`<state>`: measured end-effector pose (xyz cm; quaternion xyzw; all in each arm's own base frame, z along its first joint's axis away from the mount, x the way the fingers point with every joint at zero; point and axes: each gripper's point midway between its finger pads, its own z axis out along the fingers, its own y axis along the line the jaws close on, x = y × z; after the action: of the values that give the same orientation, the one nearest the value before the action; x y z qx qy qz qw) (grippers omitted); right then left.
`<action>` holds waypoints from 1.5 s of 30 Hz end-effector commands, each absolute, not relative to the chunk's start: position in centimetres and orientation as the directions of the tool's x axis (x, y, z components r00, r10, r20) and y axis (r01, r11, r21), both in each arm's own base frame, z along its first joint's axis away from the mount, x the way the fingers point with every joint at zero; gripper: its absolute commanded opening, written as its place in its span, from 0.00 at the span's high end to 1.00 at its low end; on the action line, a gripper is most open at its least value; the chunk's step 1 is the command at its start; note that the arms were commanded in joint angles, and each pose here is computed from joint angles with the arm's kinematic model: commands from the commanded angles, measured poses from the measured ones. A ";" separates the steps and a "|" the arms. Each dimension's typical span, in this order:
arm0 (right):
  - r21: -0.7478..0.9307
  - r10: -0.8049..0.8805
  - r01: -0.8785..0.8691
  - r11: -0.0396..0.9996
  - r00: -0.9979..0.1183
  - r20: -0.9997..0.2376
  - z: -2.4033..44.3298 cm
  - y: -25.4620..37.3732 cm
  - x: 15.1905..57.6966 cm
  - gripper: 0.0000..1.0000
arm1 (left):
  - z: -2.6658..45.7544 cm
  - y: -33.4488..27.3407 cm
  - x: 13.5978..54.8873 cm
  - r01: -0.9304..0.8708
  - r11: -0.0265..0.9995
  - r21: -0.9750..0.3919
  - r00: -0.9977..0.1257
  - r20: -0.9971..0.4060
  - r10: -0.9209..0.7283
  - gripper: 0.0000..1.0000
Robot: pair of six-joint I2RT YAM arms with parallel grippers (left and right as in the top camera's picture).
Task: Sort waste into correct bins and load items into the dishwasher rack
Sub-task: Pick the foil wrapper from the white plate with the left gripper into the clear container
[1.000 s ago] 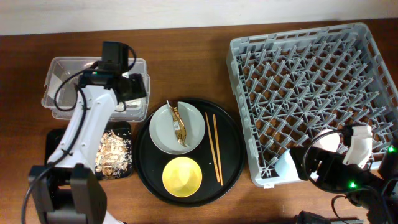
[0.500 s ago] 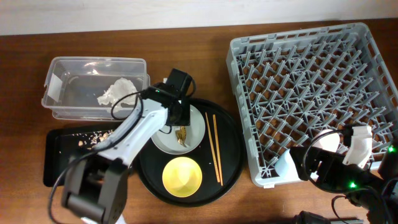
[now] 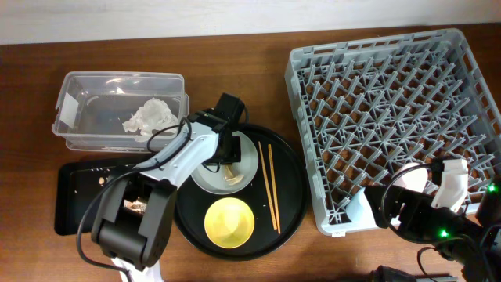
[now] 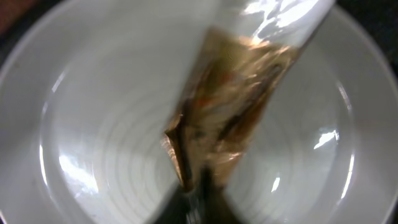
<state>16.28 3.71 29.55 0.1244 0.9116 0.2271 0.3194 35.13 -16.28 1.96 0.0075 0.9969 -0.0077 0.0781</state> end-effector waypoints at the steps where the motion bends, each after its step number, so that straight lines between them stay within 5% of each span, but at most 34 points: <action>1: 0.490 0.375 0.095 0.867 -0.770 -0.515 29.3 3.6 16.1 0.01 | 2.2 -16.3 34.4 0.023 1.000 -0.012 -0.992 -0.121 0.022 1.00; 5: 0.490 0.376 0.096 0.866 -0.772 -0.513 29.2 3.6 16.1 0.01 | 8.2 -15.4 36.0 -0.003 1.000 -0.011 -0.979 -0.206 -0.005 1.00; 11: 0.491 0.377 0.098 0.866 -0.774 -0.510 29.2 3.6 16.0 0.01 | 19.3 -7.5 40.8 -0.214 0.975 0.061 -0.831 -0.537 -0.149 1.00; 19: 0.492 0.377 0.098 0.865 -0.774 -0.509 29.2 3.6 16.0 0.01 | 15.9 0.7 46.4 -0.380 0.925 -0.030 -0.760 -0.560 -0.330 0.98; 21: 0.492 0.377 0.098 0.865 -0.774 -0.509 29.2 3.6 16.0 0.01 | 14.8 0.2 46.8 -0.350 0.933 -0.083 -0.780 -0.526 -0.340 0.80; 24: 0.493 0.378 0.102 0.864 -0.777 -0.503 29.1 3.7 15.9 0.01 | 15.4 -0.8 46.7 -0.281 0.953 -0.109 -0.802 -0.519 -0.296 0.26; 37: 0.493 0.378 0.102 0.864 -0.777 -0.503 29.1 3.7 15.9 0.01 | 27.0 -7.6 33.4 -0.072 0.996 -0.055 -0.873 -0.479 -0.090 0.21; 38: 0.493 0.378 0.102 0.864 -0.777 -0.503 29.1 3.7 15.9 0.02 | 28.2 -8.1 32.1 -0.043 0.998 -0.040 -0.861 -0.505 -0.057 0.01; 45: 0.493 0.378 0.101 0.864 -0.777 -0.503 29.1 3.7 15.9 0.01 | 33.0 -11.6 26.6 0.138 0.987 -0.080 -0.780 -0.623 0.059 0.01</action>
<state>15.86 3.87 29.25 0.1287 0.9141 0.2298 0.3082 28.10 -11.05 30.98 0.0293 0.9535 -0.0517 0.2953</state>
